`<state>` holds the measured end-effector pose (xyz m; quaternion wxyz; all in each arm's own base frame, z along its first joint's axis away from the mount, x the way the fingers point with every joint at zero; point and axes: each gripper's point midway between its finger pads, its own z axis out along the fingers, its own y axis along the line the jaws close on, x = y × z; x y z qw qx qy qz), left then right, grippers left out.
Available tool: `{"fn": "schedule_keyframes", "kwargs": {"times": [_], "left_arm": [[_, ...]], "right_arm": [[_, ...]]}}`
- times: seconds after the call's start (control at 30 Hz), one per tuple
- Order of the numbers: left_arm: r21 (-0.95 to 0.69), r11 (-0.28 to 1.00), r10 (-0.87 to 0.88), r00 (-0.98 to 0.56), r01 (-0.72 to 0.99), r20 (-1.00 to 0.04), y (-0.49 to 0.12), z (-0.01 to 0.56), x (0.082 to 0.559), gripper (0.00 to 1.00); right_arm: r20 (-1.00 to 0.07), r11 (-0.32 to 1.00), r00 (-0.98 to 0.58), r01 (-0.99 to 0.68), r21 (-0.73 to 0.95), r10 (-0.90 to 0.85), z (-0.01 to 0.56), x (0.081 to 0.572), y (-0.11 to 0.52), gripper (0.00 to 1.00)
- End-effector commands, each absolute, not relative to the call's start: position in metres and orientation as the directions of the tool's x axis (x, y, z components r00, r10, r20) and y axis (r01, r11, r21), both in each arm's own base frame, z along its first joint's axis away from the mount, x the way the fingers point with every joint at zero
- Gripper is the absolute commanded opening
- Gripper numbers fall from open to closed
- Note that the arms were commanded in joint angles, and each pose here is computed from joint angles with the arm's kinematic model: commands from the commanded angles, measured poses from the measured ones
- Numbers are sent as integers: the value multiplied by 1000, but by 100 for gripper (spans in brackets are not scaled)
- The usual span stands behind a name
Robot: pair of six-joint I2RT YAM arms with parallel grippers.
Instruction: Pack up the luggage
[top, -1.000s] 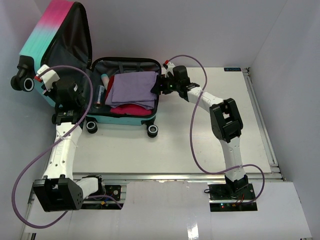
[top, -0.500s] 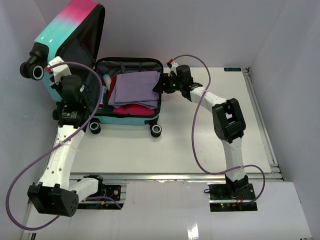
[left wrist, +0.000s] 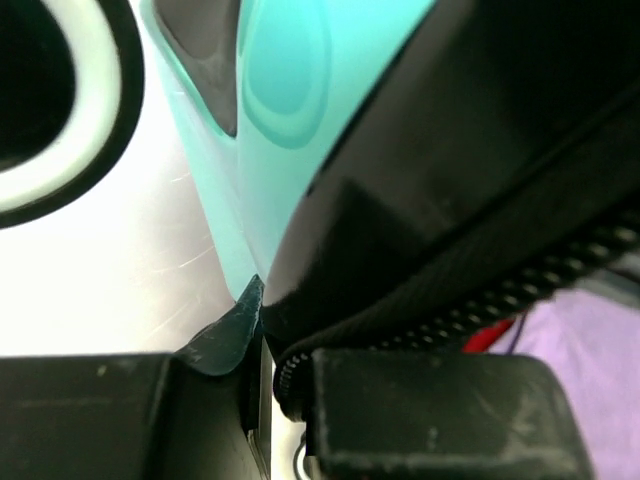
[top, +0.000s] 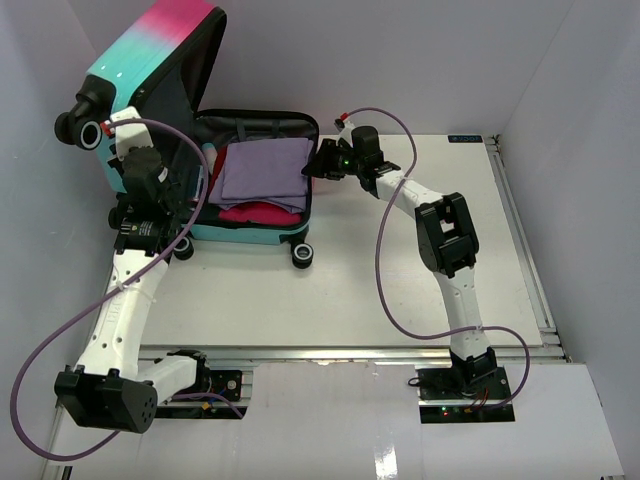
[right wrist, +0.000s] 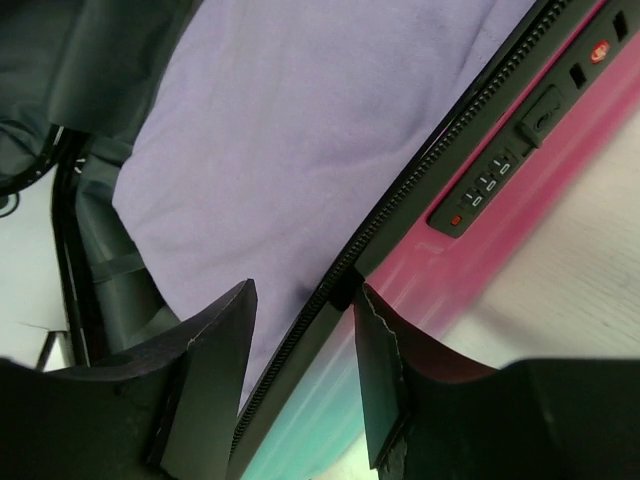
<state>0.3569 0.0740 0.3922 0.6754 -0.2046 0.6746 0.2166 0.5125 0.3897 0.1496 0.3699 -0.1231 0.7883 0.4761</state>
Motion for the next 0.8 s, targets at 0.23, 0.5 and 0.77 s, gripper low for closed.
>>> {"fn": "schedule_keyframes", "kwargs": {"times": [0.23, 0.5, 0.77], "left_arm": [[-261, 868, -218, -148, 422, -965, -133, 392, 348, 44], [-278, 811, -232, -154, 515, -961, -145, 407, 321, 51], [-263, 825, -240, -111, 501, -964, -137, 421, 308, 56]], "right_arm": [[-863, 33, -419, -895, 445, 283, 338, 440, 463, 47], [-847, -60, -390, -916, 396, 361, 362, 427, 466, 45], [-860, -89, -370, -928, 362, 352, 358, 417, 463, 44]]}}
